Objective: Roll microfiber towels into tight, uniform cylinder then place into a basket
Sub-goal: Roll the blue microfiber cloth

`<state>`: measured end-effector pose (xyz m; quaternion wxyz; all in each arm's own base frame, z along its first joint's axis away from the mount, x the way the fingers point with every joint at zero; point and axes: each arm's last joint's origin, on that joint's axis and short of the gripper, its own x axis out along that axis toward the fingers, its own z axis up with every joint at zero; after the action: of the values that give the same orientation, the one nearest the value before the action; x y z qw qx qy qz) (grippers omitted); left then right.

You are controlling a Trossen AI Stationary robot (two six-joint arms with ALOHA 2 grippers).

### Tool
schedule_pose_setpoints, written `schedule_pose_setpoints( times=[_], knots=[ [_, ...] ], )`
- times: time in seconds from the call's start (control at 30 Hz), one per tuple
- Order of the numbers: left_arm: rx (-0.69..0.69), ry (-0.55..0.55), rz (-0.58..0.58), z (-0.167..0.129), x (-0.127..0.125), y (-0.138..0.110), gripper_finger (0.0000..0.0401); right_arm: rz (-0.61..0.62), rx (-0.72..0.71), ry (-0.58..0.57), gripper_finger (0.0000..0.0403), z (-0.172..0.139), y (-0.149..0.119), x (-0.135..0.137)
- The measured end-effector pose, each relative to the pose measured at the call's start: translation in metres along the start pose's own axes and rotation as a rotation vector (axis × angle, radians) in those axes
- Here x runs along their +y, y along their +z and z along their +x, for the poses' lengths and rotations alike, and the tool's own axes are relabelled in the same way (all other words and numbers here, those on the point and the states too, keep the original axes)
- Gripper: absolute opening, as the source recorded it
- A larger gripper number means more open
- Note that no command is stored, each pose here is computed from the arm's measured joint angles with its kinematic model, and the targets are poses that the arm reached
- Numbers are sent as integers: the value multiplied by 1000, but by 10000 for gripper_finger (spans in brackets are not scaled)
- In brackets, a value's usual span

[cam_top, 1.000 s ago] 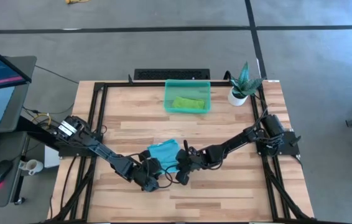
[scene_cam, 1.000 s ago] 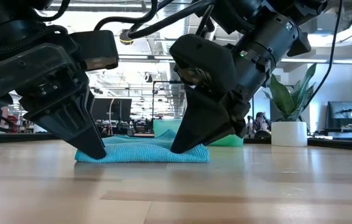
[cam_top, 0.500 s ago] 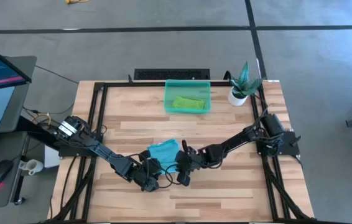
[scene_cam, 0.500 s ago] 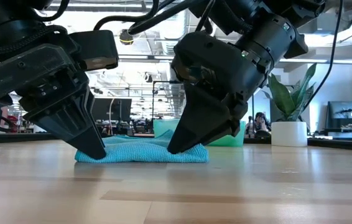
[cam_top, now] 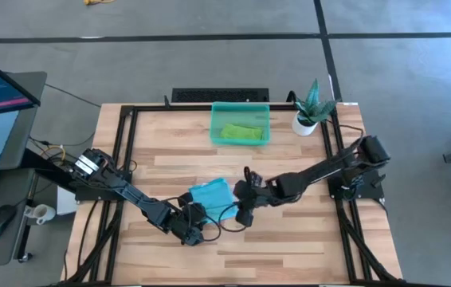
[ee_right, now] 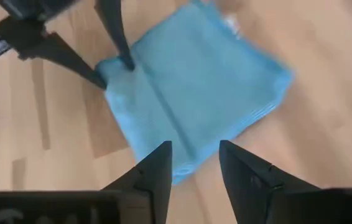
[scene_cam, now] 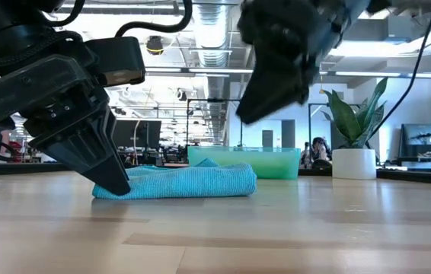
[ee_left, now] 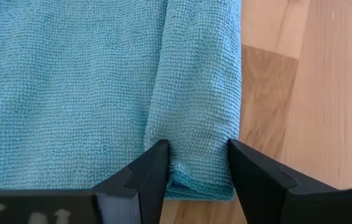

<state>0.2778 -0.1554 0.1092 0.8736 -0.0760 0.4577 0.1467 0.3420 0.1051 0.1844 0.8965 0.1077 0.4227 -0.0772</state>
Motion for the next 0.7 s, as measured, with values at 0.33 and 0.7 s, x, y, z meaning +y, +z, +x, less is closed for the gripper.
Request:
schedule_pose_setpoints(
  times=[0.33, 0.7],
  knots=[
    [9, 3, 23, 0, 0, -1, 160, -461, -122, -21, 154, -26, -33, 61],
    [8, 2, 23, 0, 0, -1, 160, -973, -91, -70, 157, 23, -65, 79]
  ],
)
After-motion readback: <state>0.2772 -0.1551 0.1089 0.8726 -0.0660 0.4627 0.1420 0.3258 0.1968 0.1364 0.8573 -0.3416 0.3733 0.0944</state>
